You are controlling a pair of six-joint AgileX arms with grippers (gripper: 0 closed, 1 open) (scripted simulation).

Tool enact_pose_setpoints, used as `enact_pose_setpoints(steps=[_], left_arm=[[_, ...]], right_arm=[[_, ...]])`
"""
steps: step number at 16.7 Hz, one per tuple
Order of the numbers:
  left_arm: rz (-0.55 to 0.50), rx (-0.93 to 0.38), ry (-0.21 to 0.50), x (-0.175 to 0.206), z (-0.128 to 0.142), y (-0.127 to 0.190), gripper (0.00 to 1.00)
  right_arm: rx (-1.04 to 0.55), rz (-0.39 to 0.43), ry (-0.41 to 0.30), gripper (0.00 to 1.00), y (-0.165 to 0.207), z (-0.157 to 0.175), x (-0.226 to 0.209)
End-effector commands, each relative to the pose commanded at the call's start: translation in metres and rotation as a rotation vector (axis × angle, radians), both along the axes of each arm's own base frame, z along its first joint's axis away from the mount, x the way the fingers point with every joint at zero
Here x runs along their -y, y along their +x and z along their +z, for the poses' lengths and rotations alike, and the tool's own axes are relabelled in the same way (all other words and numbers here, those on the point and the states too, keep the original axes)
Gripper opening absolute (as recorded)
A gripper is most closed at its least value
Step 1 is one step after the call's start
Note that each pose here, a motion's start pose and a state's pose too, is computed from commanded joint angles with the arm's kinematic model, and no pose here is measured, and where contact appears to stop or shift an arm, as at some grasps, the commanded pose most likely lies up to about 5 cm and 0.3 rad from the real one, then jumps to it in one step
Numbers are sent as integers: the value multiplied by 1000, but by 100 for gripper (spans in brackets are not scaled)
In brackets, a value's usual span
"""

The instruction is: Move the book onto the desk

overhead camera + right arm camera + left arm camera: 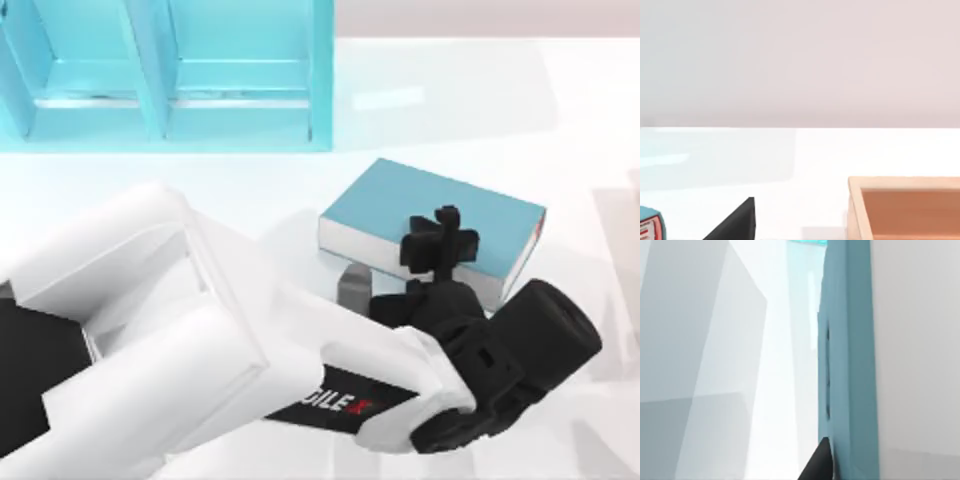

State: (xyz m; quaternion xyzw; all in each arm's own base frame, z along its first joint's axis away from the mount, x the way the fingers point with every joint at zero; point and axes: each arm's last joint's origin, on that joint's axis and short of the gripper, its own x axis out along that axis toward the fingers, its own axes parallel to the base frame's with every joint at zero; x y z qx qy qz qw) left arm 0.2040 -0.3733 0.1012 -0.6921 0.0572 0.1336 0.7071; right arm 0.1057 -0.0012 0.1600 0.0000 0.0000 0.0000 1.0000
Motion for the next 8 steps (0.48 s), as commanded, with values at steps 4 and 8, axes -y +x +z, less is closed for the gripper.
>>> enact_pose_setpoints(steps=[4,8], left_arm=[[0,0,0,0,0,0,68],[0,0,0,0,0,0,98]], right_arm=[[0,0,0,100,0,0,0],[0,0,0,100,0,0,0]])
